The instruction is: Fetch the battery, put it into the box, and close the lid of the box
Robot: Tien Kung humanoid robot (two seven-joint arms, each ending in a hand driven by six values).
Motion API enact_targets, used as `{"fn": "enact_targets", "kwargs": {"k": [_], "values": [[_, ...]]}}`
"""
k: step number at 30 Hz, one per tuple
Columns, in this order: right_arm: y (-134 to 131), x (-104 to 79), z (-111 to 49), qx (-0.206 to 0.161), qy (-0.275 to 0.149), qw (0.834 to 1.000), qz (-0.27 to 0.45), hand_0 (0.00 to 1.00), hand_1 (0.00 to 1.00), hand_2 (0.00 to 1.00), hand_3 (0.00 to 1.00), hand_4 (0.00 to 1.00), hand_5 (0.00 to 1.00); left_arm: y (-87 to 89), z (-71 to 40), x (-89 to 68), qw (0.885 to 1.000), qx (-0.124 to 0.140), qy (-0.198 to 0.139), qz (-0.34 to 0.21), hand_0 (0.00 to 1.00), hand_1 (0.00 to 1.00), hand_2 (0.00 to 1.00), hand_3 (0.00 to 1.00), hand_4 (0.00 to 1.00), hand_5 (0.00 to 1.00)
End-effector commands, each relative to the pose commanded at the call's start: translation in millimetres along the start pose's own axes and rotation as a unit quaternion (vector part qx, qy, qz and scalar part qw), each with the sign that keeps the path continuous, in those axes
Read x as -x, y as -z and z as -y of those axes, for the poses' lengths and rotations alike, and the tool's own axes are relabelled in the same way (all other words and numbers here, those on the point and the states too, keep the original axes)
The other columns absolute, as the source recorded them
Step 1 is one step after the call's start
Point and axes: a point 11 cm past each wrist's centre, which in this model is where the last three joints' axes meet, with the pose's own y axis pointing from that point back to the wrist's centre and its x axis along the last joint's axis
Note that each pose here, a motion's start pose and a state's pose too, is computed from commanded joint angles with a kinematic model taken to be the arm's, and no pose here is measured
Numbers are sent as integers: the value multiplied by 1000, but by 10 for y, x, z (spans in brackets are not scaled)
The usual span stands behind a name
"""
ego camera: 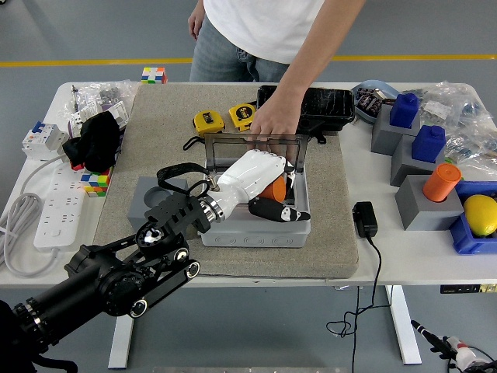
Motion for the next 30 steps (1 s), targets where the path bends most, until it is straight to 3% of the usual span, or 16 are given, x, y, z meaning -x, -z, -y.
{"fn": "enact_targets", "kwargs": {"k": [1, 12, 13, 18, 19, 24, 25, 30], "values": [[-4, -1, 0, 0, 0, 1000, 0, 907, 889, 824, 865, 998, 998, -1, 1, 2, 1000, 1, 1, 0, 197, 168, 170, 175, 998, 601], [20, -5, 2, -2, 0, 1000, 0, 907, 889, 823, 864, 998, 998, -7, 11, -10, 1000, 4, -2, 8, 245, 231, 194, 206, 998, 615], [20, -6, 3, -2, 0, 1000, 1, 906, 888, 823, 864, 998, 998, -5, 11, -12, 1000, 4, -2, 8, 415, 528, 364, 339, 998, 649], [12, -12, 2, -1, -1, 1000, 1, 906, 888, 823, 864, 998, 998, 3, 16, -22, 1000, 5, -3, 5, 415, 528, 364, 339, 998, 649], [11, -11, 2, -1, 0, 1000, 1, 906, 888, 822, 864, 998, 998, 5, 15, -21, 1000, 5, -2, 5, 561, 691, 560, 442, 998, 650], [13, -10, 2, -1, 0, 1000, 1, 906, 888, 822, 864, 998, 998, 5, 13, -15, 1000, 7, -1, 4, 561, 691, 560, 442, 998, 650], [15, -12, 2, -2, -1, 1000, 1, 906, 888, 822, 863, 998, 998, 4, 15, -18, 1000, 7, -1, 4, 704, 801, 678, 555, 998, 651], [17, -18, 3, -2, -1, 1000, 1, 906, 888, 822, 863, 998, 998, -1, 21, -40, 1000, 9, -5, 5, 704, 801, 678, 555, 998, 651]]}}
